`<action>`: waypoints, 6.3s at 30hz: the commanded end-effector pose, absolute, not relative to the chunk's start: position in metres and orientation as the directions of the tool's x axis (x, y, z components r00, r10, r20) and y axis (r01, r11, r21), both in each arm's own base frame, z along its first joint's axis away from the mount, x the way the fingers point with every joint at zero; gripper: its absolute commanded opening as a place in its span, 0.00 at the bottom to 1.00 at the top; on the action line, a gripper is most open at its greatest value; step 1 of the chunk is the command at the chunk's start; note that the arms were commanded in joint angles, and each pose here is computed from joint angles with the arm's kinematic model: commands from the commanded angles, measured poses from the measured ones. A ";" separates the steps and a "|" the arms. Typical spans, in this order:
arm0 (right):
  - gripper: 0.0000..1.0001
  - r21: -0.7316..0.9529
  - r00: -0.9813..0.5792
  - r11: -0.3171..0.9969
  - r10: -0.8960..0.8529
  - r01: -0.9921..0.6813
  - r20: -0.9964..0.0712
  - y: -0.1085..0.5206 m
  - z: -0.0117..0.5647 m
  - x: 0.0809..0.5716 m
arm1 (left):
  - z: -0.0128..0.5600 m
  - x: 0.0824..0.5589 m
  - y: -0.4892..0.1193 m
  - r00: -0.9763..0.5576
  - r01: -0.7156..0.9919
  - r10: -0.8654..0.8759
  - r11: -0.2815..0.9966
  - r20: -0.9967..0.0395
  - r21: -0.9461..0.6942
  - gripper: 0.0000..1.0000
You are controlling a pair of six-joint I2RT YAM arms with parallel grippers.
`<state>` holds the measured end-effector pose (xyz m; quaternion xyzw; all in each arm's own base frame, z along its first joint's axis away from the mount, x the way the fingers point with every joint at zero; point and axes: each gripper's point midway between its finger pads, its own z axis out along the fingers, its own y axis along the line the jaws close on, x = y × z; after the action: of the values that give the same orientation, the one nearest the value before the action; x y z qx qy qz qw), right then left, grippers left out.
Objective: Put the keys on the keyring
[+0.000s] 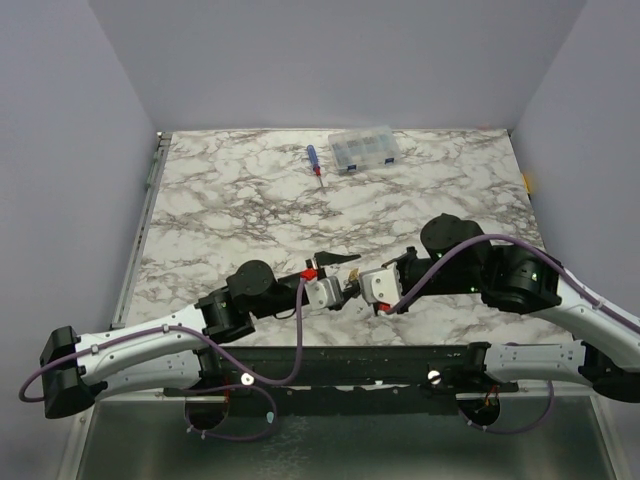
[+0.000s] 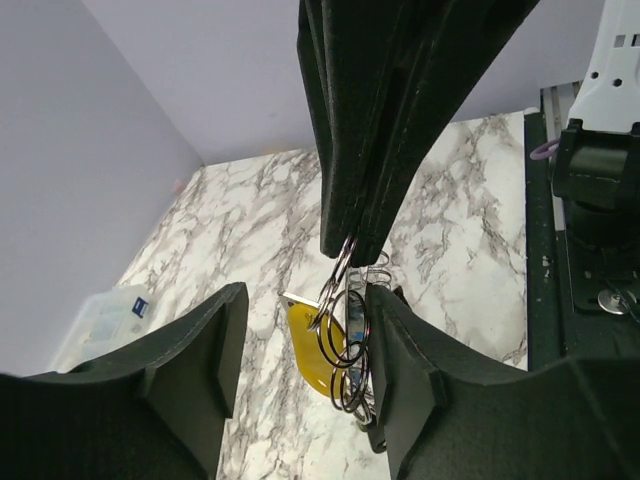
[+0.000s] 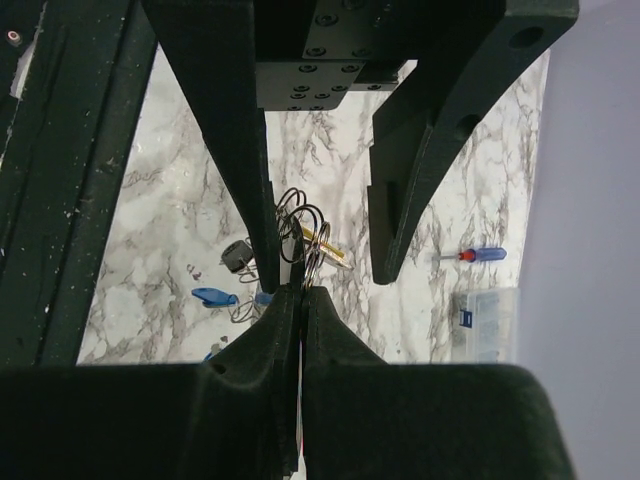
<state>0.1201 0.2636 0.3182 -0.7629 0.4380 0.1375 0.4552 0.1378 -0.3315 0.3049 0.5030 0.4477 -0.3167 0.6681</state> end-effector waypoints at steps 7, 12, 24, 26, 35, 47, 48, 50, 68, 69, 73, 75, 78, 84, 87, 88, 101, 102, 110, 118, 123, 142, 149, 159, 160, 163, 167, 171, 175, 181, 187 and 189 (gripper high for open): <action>0.00 -0.602 0.607 -0.193 -0.495 -0.775 -0.622 0.263 0.332 0.116 | 0.312 0.127 -0.339 0.408 0.893 -0.022 0.217 -0.913 0.394 0.46; 0.00 -0.605 0.608 -0.189 -0.491 -0.773 -0.623 0.263 0.333 0.116 | 0.307 0.127 -0.341 0.409 0.894 -0.014 0.207 -0.912 0.398 0.19; 0.02 -0.631 0.614 -0.147 -0.475 -0.762 -0.631 0.262 0.335 0.119 | 0.307 0.128 -0.336 0.436 0.879 -0.014 0.221 -0.900 0.423 0.00; 0.16 -0.629 0.606 -0.136 -0.478 -0.766 -0.635 0.261 0.334 0.120 | 0.307 0.129 -0.335 0.443 0.874 -0.009 0.228 -0.896 0.430 0.00; 0.47 -0.569 0.559 -0.129 -0.451 -0.812 -0.696 0.261 0.343 0.108 | 0.301 0.139 -0.331 0.468 0.848 0.037 0.264 -0.883 0.460 0.00; 0.45 -0.540 0.529 -0.135 -0.490 -0.831 -0.693 0.281 0.326 0.118 | 0.295 0.142 -0.331 0.456 0.849 0.055 0.272 -0.888 0.452 0.00; 0.45 -0.538 0.526 -0.135 -0.501 -0.832 -0.688 0.283 0.323 0.121 | 0.294 0.142 -0.331 0.456 0.849 0.057 0.273 -0.888 0.453 0.00; 0.42 -0.540 0.523 -0.132 -0.514 -0.831 -0.680 0.285 0.320 0.124 | 0.294 0.142 -0.331 0.455 0.849 0.057 0.272 -0.889 0.452 0.00; 0.04 -0.575 0.528 -0.124 -0.583 -0.809 -0.618 0.276 0.306 0.138 | 0.292 0.142 -0.329 0.450 0.850 0.060 0.275 -0.891 0.448 0.00; 0.01 -0.577 0.529 -0.120 -0.580 -0.808 -0.620 0.276 0.307 0.138 | 0.292 0.142 -0.329 0.449 0.850 0.059 0.277 -0.891 0.447 0.00; 0.01 -0.583 0.536 -0.110 -0.554 -0.805 -0.636 0.278 0.311 0.135 | 0.297 0.140 -0.326 0.452 0.851 0.036 0.283 -0.891 0.443 0.00; 0.00 -0.590 0.540 -0.099 -0.543 -0.801 -0.642 0.278 0.313 0.136 | 0.300 0.138 -0.325 0.451 0.852 0.020 0.288 -0.893 0.437 0.00; 0.01 -0.616 0.561 -0.065 -0.498 -0.785 -0.661 0.280 0.326 0.135 | 0.303 0.134 -0.324 0.456 0.854 -0.001 0.279 -0.890 0.438 0.00; 0.00 -0.669 0.617 0.037 -0.352 -0.742 -0.704 0.280 0.363 0.129 | 0.319 0.126 -0.320 0.467 0.858 -0.079 0.281 -0.881 0.430 0.01; 0.00 -0.671 0.627 0.074 -0.292 -0.738 -0.722 0.278 0.377 0.124 | 0.327 0.122 -0.318 0.473 0.858 -0.114 0.284 -0.874 0.427 0.11; 0.00 -0.670 0.629 0.084 -0.275 -0.738 -0.727 0.278 0.381 0.123 | 0.328 0.122 -0.318 0.474 0.858 -0.120 0.285 -0.872 0.427 0.14; 0.00 -0.609 0.603 0.136 -0.087 -0.781 -0.793 0.279 0.397 0.101 | 0.343 0.114 -0.314 0.480 0.861 -0.206 0.294 -0.853 0.414 0.10; 0.00 -0.605 0.601 0.139 -0.073 -0.784 -0.796 0.279 0.398 0.100 | 0.344 0.114 -0.314 0.480 0.861 -0.209 0.297 -0.852 0.413 0.10; 0.00 -0.573 0.586 0.171 0.037 -0.801 -0.809 0.283 0.410 0.093 | 0.345 0.113 -0.315 0.477 0.865 -0.228 0.293 -0.849 0.408 0.15; 0.00 -0.552 0.576 0.194 0.105 -0.811 -0.810 0.282 0.419 0.088 | 0.344 0.110 -0.316 0.466 0.874 -0.246 0.278 -0.850 0.398 0.36; 0.00 -0.548 0.576 0.202 0.123 -0.812 -0.808 0.278 0.426 0.086 | 0.343 0.110 -0.315 0.467 0.873 -0.247 0.282 -0.849 0.398 0.37; 0.00 -0.530 0.557 0.205 0.104 -0.822 -0.824 0.278 0.418 0.088 | 0.340 0.107 -0.317 0.455 0.882 -0.269 0.269 -0.849 0.387 0.23; 0.00 -0.553 0.576 0.200 0.079 -0.809 -0.814 0.278 0.421 0.090 | 0.335 0.105 -0.314 0.448 0.886 -0.263 0.261 -0.855 0.384 0.56; 0.00 -0.579 0.591 0.179 0.018 -0.795 -0.806 0.277 0.411 0.094 | 0.346 0.087 -0.309 0.364 0.929 -0.276 0.171 -0.890 0.327 0.88; 0.00 -0.580 0.591 0.177 0.015 -0.795 -0.806 0.277 0.410 0.094 | 0.350 0.086 -0.308 0.361 0.931 -0.282 0.170 -0.889 0.324 0.94; 0.00 -0.582 0.590 0.161 0.001 -0.797 -0.808 0.279 0.406 0.094 | 0.359 0.085 -0.307 0.366 0.929 -0.286 0.171 -0.886 0.328 0.99; 0.00 -0.584 0.588 0.136 -0.016 -0.800 -0.809 0.280 0.401 0.093 | 0.361 0.091 -0.310 0.392 0.917 -0.242 0.182 -0.887 0.356 0.93; 0.00 -0.583 0.583 0.108 -0.036 -0.805 -0.812 0.281 0.396 0.091 | 0.358 0.094 -0.315 0.403 0.912 -0.196 0.167 -0.894 0.375 0.85; 0.00 -0.585 0.584 0.098 -0.039 -0.805 -0.811 0.281 0.395 0.090 | 0.353 0.091 -0.322 0.409 0.911 -0.170 0.127 -0.896 0.392 0.59; 0.00 -0.585 0.586 0.088 -0.023 -0.806 -0.810 0.282 0.398 0.087 | 0.346 0.096 -0.327 0.415 0.908 -0.136 0.125 -0.900 0.400 0.34; 0.00 -0.582 0.583 0.075 -0.006 -0.810 -0.812 0.283 0.399 0.083 | 0.344 0.105 -0.328 0.422 0.901 -0.115 0.162 -0.899 0.402 0.00; 0.00 -0.579 0.581 0.080 0.009 -0.812 -0.814 0.283 0.403 0.082 | 0.343 0.106 -0.328 0.431 0.896 -0.109 0.166 -0.896 0.411 0.00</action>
<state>0.0920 0.2843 0.3709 -0.6162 0.3727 0.2928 0.6290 0.1038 -0.3272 0.3399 0.5190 0.3759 -0.3878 0.6626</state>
